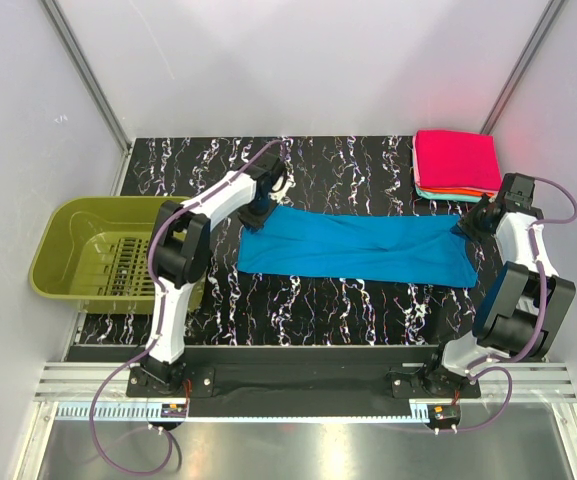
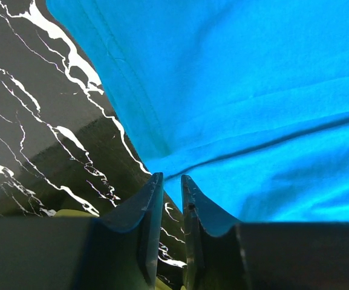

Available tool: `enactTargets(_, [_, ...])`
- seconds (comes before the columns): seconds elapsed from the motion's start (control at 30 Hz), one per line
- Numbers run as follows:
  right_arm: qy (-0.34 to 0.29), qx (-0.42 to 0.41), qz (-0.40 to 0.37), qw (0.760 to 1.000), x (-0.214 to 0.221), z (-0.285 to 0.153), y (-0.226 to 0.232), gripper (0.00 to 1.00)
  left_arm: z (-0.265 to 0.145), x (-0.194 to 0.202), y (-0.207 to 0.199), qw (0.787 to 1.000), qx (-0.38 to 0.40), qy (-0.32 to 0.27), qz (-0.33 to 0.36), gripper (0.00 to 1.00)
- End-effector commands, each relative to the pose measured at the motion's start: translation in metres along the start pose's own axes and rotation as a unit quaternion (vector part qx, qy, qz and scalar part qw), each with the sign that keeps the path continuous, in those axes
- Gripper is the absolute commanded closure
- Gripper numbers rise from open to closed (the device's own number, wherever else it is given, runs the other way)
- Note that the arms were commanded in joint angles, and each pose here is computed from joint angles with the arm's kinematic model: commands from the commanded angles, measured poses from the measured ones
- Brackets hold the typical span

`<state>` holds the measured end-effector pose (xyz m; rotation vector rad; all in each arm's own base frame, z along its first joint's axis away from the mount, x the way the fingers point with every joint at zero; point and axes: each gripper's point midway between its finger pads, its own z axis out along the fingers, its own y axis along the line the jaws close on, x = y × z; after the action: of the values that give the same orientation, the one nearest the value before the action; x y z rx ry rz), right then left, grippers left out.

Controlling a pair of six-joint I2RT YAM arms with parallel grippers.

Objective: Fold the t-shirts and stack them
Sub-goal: Fold the tshirt

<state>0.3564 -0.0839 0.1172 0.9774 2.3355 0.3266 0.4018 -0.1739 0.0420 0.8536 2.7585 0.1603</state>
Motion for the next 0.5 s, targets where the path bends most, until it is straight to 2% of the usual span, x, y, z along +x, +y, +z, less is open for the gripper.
enactTargets(0.0, [-0.006, -0.021, -0.013, 1.000, -0.0050, 0.0009, 0.0093, 0.87, -0.0034, 0.0009, -0.0071, 0.999, 0.034, -0.002, 0.011, 0.77])
enactTargets(0.2, [-0.007, -0.022, -0.014, 1.000, -0.0060, 0.0005, 0.0100, 0.87, -0.0014, 0.0023, -0.0161, 0.998, 0.059, 0.000, 0.016, 0.71])
enactTargets(0.47, [-0.009, -0.023, -0.015, 1.000, -0.0072, -0.0009, 0.0109, 0.87, 0.0064, 0.0062, -0.0153, 0.998, 0.057, 0.012, 0.022, 0.69])
